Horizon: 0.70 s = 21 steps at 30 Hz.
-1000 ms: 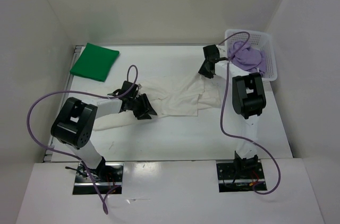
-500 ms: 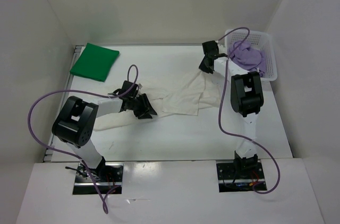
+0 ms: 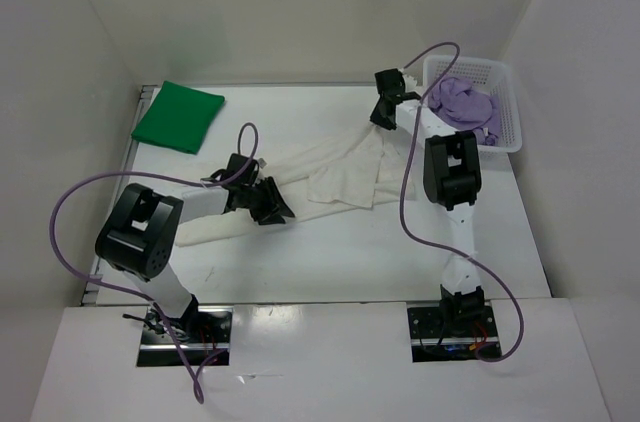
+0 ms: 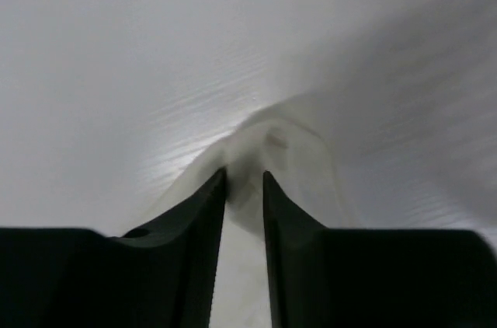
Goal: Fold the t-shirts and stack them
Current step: Rotate the tshirt 85 degrees
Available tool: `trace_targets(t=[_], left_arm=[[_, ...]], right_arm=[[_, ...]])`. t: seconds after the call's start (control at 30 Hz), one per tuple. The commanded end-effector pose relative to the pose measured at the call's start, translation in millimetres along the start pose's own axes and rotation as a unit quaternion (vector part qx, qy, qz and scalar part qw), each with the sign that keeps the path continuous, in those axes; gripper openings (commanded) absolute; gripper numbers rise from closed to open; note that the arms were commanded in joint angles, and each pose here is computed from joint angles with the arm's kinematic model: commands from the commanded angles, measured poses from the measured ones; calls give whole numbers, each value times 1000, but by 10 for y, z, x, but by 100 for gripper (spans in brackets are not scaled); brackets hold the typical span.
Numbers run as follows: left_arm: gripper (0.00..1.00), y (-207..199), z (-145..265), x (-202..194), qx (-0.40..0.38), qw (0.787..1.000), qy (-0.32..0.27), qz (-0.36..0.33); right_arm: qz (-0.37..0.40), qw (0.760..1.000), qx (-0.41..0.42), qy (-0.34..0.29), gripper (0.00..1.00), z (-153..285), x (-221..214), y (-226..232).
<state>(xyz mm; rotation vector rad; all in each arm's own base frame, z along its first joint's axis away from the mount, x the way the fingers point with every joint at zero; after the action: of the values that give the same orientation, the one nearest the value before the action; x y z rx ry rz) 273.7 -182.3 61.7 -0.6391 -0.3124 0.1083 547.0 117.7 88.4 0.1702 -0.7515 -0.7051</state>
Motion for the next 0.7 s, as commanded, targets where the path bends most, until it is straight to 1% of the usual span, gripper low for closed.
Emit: trace_targets(t=[0.0, 0.03, 0.07, 0.13, 0.17, 0.2, 0.23, 0.27, 0.3, 0.37, 0.4, 0.43, 0.47, 0.5, 0.53, 0.57, 0.6, 0.63, 0.67], left_arm=[[47, 254, 53, -122, 67, 998, 12, -7], [47, 187, 120, -71, 62, 998, 5, -16], [47, 155, 155, -33, 63, 998, -2, -19], [47, 42, 286, 36, 55, 998, -17, -36], [47, -15, 352, 124, 50, 998, -30, -38], [47, -52, 454, 208, 48, 997, -51, -44], [47, -78, 510, 270, 44, 996, -64, -45], [47, -65, 553, 289, 45, 996, -69, -41], [47, -102, 626, 406, 41, 994, -87, -46], [47, -13, 732, 598, 46, 992, -116, -29], [47, -22, 777, 676, 34, 991, -127, -28], [47, -17, 800, 788, 29, 990, -137, -25], [47, 63, 837, 900, 34, 988, -151, -14], [47, 141, 792, 989, 38, 987, -154, -6], [47, 199, 842, 1143, 36, 985, -170, 7], [50, 232, 833, 1240, 30, 984, -178, 15], [51, 360, 737, 1275, 40, 985, -166, 30], [51, 396, 711, 1345, 33, 984, -169, 41], [51, 551, 616, 1398, 36, 984, -163, 62]], right_arm=[[6, 1000, 7, -16, 34, 113, 196, 92], [10, 1000, 15, -17, 40, 164, 226, 120], [16, 1000, 18, -11, 43, 217, 226, 118], [11, 999, 34, -26, 47, 466, 368, 188], [16, 999, 34, -20, 51, 530, 339, 143], [13, 998, 54, -25, 53, 742, 428, 204], [12, 998, 60, -22, 53, 819, 429, 201], [10, 998, 66, -5, 53, 864, 353, 168], [7, 997, 74, 8, 53, 922, 311, 157], [6, 995, 87, 40, 50, 1053, 126, 91], [3, 994, 92, 58, 43, 1085, 48, 59], [3, 993, 90, 82, 35, 1123, -147, -15], [4, 990, 106, 96, 29, 1158, -271, 9], [2, 985, 121, 121, 22, 1203, -402, 13], [11, 983, 120, 140, 19, 1217, -610, -73], [9, 982, 116, 147, 17, 1226, -704, -107], [15, 980, 103, 170, 15, 1185, -898, -243], [14, 979, 93, 181, 15, 1179, -1010, -302], [14, 978, 92, 188, 13, 1161, -1069, -351]])
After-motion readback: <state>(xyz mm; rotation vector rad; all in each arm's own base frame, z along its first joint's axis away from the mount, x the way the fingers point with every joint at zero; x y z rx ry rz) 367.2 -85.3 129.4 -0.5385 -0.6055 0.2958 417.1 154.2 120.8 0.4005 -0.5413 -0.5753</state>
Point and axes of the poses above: each gripper's point midway between its finger pads, its own z axis back along the fingers, its own y axis along the line the jaws close on, x = y × z, the point moved 5 cm from there along z, back along the fingers, and after that the axes turned 13 degrees about -z, right-handed, at the moved point
